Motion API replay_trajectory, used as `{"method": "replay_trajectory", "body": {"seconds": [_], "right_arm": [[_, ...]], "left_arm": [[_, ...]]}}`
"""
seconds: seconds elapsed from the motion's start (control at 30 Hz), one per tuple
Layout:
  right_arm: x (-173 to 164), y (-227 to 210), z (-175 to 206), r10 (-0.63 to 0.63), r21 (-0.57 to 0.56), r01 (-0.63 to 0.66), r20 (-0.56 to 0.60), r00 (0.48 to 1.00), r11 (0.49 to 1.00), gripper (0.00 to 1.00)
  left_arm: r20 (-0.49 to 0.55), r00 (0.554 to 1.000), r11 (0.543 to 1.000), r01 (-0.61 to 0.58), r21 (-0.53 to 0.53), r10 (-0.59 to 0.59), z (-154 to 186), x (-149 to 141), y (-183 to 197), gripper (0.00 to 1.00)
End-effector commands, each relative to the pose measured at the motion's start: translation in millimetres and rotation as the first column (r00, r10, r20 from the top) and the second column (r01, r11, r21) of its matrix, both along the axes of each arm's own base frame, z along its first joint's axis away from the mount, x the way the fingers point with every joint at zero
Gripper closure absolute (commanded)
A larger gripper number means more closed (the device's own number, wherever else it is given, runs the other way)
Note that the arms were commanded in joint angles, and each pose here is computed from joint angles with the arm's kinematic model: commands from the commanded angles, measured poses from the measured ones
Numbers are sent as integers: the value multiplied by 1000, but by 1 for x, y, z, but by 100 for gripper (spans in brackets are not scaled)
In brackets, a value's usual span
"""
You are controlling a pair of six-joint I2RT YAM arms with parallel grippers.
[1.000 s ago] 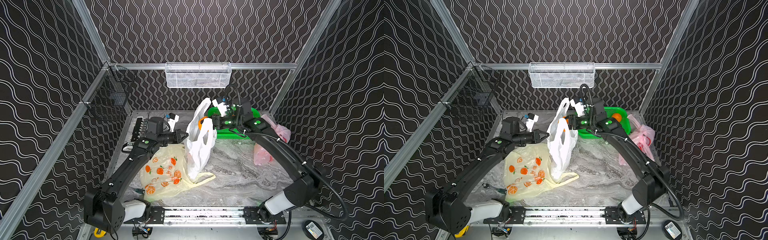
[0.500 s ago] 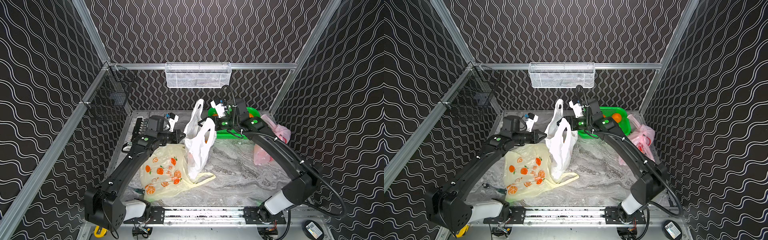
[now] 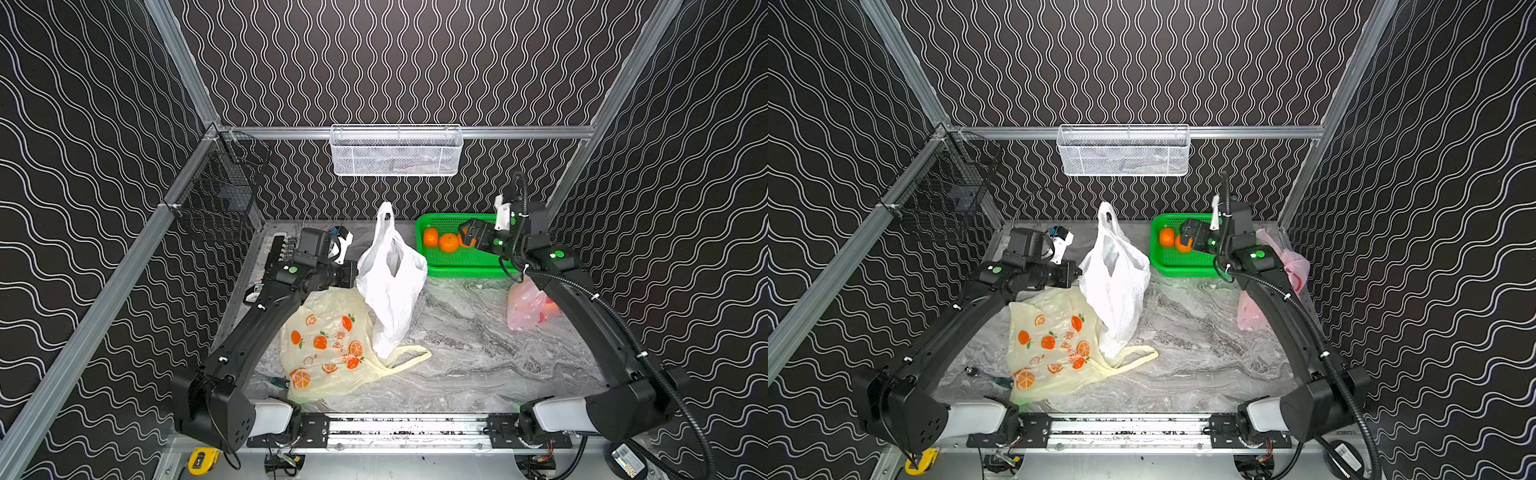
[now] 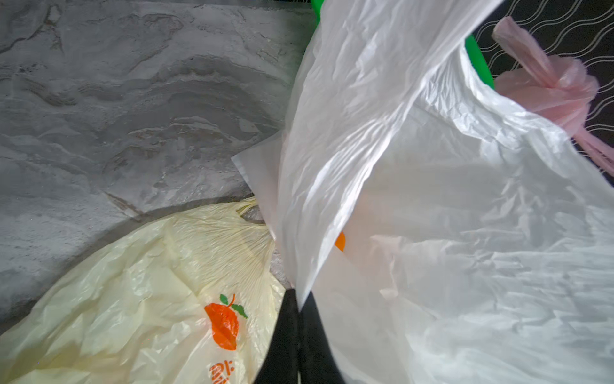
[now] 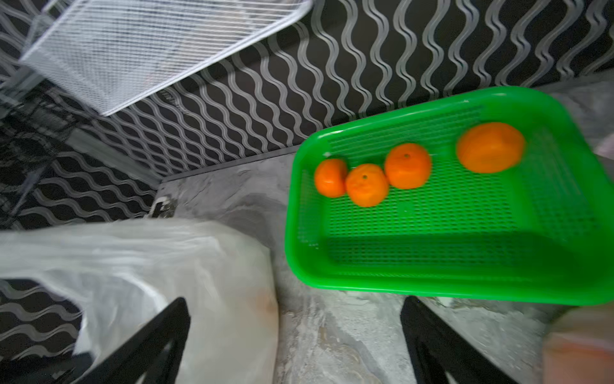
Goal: Place the oranges into plastic bags & tie knots
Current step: Pick up the orange from the basket.
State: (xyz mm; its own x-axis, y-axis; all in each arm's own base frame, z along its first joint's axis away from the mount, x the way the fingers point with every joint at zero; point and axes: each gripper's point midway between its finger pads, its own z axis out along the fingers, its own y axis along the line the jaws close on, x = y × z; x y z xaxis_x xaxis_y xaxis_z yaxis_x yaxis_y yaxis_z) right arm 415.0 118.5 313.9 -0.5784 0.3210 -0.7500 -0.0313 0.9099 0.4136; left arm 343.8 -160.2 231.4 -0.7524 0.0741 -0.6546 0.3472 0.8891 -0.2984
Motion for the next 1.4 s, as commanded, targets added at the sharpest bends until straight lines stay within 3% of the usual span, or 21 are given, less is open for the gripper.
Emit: {"method": "replay_trajectory", "body": {"seconds": [0.0, 0.17, 0.43, 0.63, 0.9, 1.37], "right_arm": [[9, -17, -23, -54, 23, 57, -84, 995, 998, 0], [44, -35, -67, -102, 42, 113, -197, 975, 993, 0], [119, -38, -136, -128, 39, 147, -311, 942, 988, 4], [156, -33, -171, -125, 72, 162, -364, 923, 984, 8], [175, -17, -208, -92, 167, 175, -415, 905, 970, 9], [205, 9, -244, -37, 257, 168, -448, 894, 951, 7]], "left_arm": [[-2, 1000, 997, -8, 77, 8, -8, 2, 9, 100], [12, 1000, 996, -14, 85, 13, -3, 7, 7, 100], [21, 1000, 996, 14, 89, -16, -1, 8, -8, 100], [21, 999, 997, 30, 64, -32, 1, 5, -15, 100], [15, 997, 997, 72, -21, -71, 4, -1, -28, 100], [-3, 996, 996, 86, -21, -87, -7, -2, -30, 100]]}}
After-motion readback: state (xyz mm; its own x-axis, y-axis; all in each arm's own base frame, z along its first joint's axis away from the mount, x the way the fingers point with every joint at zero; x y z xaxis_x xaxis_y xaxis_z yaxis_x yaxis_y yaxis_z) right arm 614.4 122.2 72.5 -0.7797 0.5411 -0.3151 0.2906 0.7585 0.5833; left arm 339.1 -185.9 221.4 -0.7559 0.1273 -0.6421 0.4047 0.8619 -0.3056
